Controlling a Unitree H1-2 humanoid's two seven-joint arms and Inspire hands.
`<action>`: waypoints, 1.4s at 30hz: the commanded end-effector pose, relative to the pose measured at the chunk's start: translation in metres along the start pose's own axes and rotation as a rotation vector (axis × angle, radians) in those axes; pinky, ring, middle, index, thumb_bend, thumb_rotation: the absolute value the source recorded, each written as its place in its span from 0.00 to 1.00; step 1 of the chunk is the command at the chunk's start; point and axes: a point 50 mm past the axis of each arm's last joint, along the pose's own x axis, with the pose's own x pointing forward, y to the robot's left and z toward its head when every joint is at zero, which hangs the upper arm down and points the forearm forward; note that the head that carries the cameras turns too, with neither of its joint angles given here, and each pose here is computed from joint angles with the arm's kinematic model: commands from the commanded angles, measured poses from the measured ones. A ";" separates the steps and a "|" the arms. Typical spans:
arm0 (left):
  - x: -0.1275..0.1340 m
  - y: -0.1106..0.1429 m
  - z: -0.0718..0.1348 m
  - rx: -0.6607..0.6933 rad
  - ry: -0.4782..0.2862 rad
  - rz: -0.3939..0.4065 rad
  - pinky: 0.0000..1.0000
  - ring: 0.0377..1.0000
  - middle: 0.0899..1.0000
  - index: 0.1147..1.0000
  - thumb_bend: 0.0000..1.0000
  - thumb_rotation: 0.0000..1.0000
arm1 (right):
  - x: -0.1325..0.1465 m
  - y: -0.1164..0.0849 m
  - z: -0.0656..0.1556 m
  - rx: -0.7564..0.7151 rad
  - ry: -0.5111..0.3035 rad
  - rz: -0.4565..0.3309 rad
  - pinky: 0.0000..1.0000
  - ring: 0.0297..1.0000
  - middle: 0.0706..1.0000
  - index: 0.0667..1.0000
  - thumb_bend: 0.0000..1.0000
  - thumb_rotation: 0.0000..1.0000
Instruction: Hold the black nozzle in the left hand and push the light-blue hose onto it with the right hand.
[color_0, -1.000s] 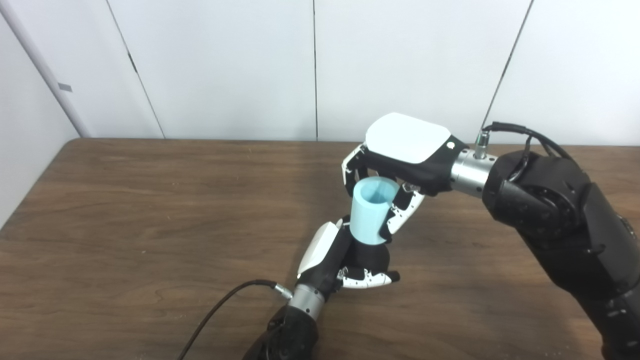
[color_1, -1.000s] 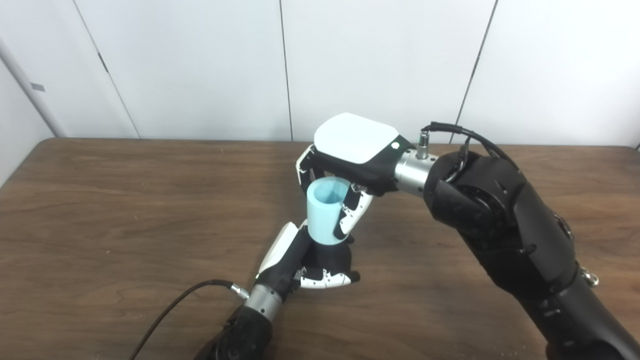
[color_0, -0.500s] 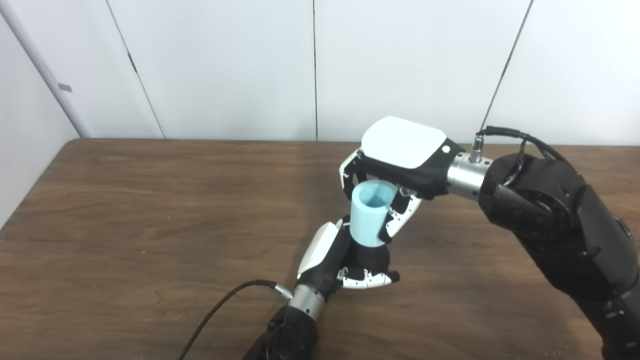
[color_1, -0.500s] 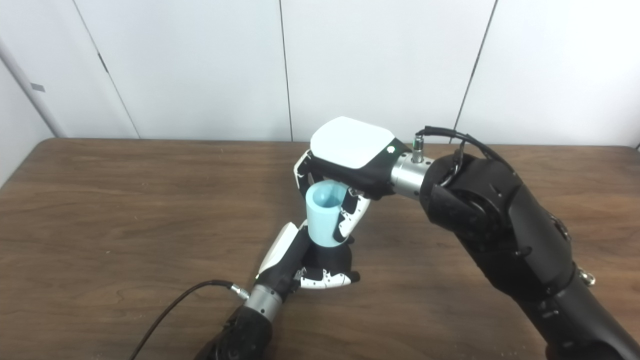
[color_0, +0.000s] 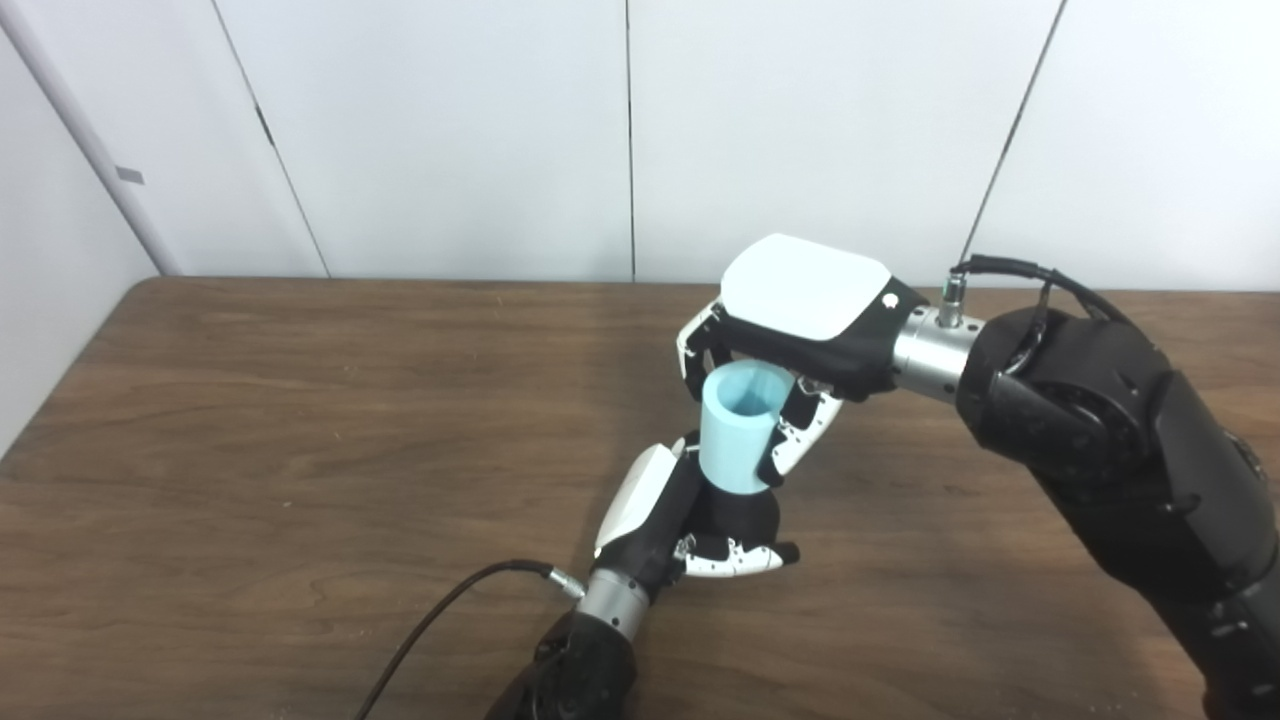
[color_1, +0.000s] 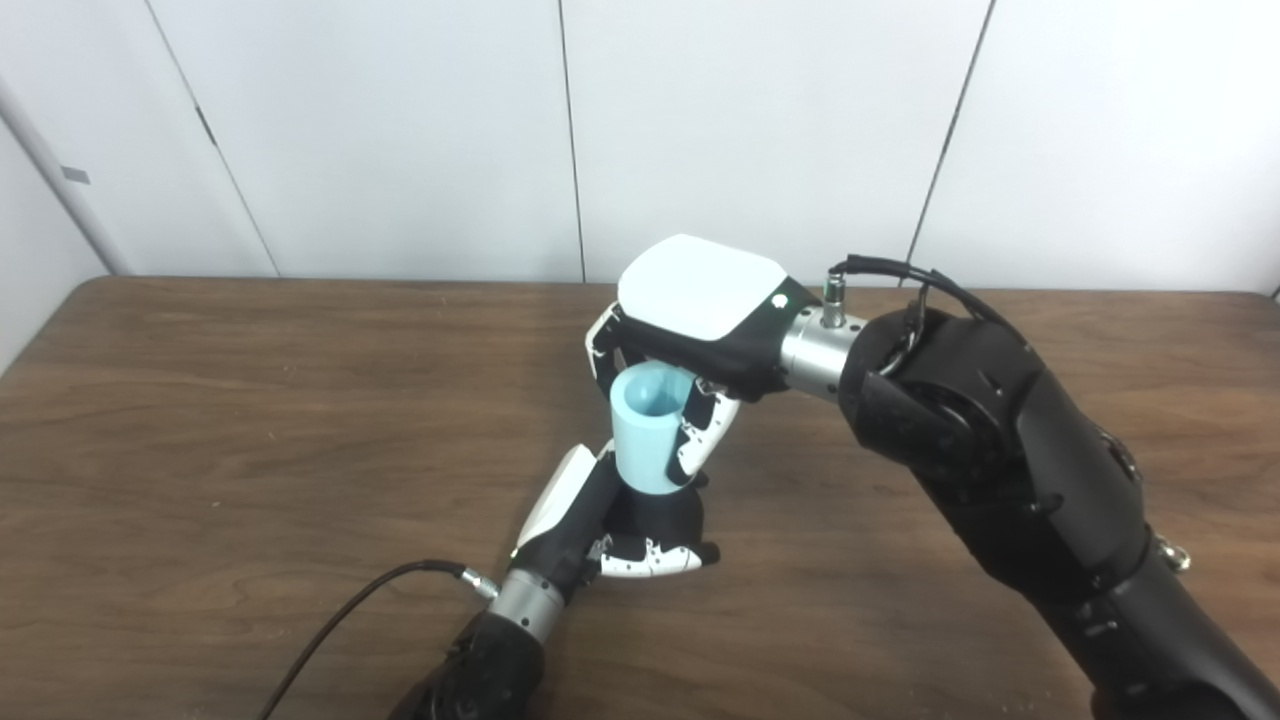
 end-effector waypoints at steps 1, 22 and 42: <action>-0.016 -0.011 -0.018 -0.003 0.071 -0.033 1.00 0.84 0.76 0.42 0.51 0.07 | -0.004 -0.011 0.003 -0.019 0.014 -0.023 0.32 0.38 0.44 0.48 0.52 0.08; -0.018 -0.010 -0.017 0.007 0.090 -0.033 1.00 0.87 0.80 0.42 0.51 0.07 | -0.023 -0.020 0.002 0.013 -0.062 -0.214 0.85 0.88 0.90 0.81 1.00 0.56; -0.018 -0.010 -0.018 0.017 0.086 -0.040 1.00 0.84 0.75 0.42 0.51 0.07 | -0.042 0.006 -0.001 0.013 -0.180 -0.416 1.00 1.00 1.00 0.95 0.97 0.65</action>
